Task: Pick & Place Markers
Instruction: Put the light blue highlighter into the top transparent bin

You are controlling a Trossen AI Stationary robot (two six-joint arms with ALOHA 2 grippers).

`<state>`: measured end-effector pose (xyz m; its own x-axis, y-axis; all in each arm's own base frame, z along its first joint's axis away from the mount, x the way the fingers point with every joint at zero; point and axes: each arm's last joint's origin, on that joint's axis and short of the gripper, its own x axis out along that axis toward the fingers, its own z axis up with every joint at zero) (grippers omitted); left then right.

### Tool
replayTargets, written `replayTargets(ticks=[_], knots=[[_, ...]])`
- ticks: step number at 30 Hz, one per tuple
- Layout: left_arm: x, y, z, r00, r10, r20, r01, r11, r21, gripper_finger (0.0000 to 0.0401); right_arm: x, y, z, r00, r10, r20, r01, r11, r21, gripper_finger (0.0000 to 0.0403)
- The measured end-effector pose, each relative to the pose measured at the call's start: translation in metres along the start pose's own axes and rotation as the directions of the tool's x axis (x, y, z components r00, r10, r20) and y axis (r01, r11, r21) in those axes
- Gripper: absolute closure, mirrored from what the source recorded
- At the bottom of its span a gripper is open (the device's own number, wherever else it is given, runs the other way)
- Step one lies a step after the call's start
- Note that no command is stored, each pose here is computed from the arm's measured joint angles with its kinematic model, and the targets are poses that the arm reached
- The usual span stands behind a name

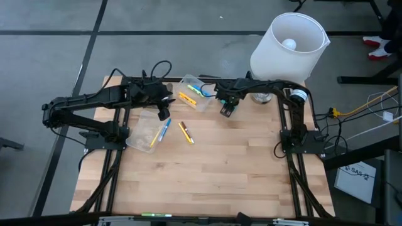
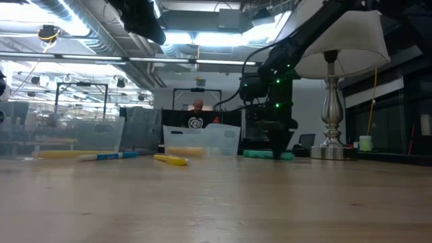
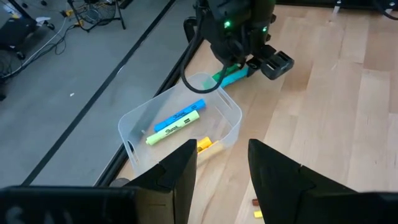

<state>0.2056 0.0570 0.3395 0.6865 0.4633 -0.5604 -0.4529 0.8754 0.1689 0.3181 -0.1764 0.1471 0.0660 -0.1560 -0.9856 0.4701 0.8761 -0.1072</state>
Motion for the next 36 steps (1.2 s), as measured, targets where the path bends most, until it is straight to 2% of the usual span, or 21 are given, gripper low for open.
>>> replayTargets(ticks=[6,17,28,33,36], knots=[[0.000,0.000,0.000,1.000,0.000,0.000,0.000,1.000,0.000,0.0262,-0.008,0.009,0.008,0.999,0.040,0.022,-0.040,0.999,-0.009,0.0340],[0.000,0.000,0.000,1.000,0.000,0.000,0.000,1.000,-0.001,0.0262,-0.014,0.040,0.008,0.973,0.232,0.008,-0.231,0.971,-0.066,0.0341],[0.000,0.000,0.000,1.000,0.000,0.000,0.000,1.000,-0.001,0.0262,-0.022,0.090,0.000,0.912,0.408,-0.042,-0.409,0.894,-0.184,0.0341],[0.000,0.000,0.000,1.000,0.000,0.000,0.000,1.000,0.000,0.0262,-0.026,0.109,0.000,0.860,0.508,-0.041,-0.500,0.826,-0.260,0.0341],[0.000,0.000,0.000,1.000,0.000,0.000,0.000,1.000,-0.001,0.0262,-0.028,0.116,0.003,0.838,0.545,-0.010,-0.525,0.801,-0.286,0.0341]])
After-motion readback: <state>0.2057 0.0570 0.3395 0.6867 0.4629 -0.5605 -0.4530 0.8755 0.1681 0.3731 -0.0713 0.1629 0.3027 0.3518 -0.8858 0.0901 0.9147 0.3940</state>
